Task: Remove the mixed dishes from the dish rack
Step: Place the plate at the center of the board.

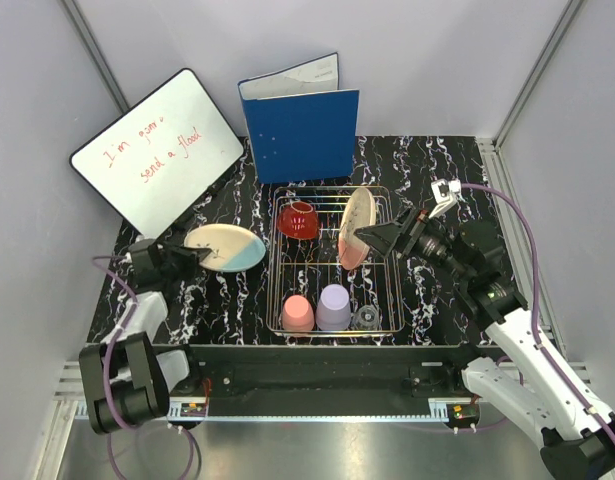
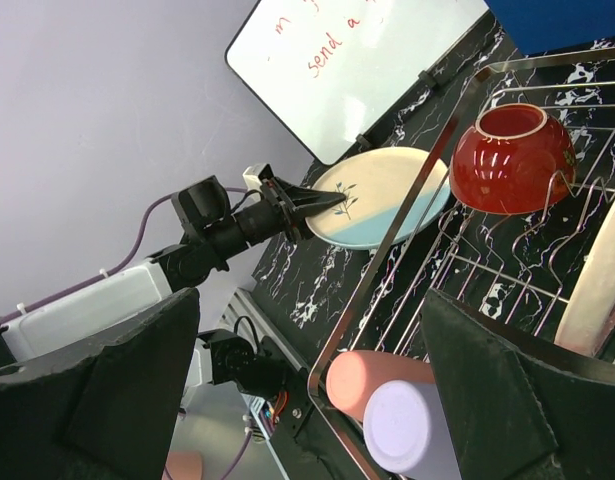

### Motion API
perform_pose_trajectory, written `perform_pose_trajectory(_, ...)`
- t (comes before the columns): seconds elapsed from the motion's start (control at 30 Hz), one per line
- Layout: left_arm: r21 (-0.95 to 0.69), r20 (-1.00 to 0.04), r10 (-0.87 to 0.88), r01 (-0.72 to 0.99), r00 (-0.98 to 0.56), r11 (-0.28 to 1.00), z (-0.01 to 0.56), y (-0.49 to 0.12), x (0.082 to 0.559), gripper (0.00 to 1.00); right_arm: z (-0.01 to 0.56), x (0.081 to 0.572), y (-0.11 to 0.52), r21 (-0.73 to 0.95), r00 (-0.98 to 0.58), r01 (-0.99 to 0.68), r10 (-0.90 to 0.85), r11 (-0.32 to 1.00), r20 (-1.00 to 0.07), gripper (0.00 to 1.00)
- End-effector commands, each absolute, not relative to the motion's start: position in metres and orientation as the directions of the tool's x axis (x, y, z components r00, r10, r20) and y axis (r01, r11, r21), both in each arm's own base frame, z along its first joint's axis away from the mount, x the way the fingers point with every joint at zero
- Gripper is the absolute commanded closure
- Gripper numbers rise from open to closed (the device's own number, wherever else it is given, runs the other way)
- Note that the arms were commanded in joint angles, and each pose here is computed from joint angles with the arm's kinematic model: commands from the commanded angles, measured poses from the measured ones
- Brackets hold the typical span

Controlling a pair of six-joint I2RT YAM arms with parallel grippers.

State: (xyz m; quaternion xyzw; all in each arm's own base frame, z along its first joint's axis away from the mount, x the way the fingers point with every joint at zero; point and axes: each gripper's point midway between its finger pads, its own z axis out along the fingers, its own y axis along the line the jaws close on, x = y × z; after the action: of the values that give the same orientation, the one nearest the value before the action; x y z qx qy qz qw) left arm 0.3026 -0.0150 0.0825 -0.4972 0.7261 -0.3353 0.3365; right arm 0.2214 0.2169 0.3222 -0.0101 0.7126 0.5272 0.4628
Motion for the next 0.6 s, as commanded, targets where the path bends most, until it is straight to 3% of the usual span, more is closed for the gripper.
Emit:
perform_pose_trajectory(0.0, -0.889, -0.238, -0.931, -0.323, -0.278, 0.324, 0.13, -0.016, 0.339, 1.0, 0.333, 0.221, 0.217, 0.727, -0.543, -0.537, 0.484, 0.429, -0.687, 0.0)
perform_pose_trajectory(0.23, -0.842, -0.225, -0.931, -0.424, -0.288, 0.334, 0.099, -0.007, 0.348, 1.0, 0.326, 0.225, 0.217, 0.73, -0.548, -0.52, 0.482, 0.444, -0.684, 0.0)
perform_pose_trajectory(0.57, -0.743, -0.128, -0.933, -0.591, -0.335, 0.314, 0.055, -0.005, 0.346, 1.0, 0.322, 0.226, 0.215, 0.725, -0.543, -0.513, 0.481, 0.459, -0.689, 0.0)
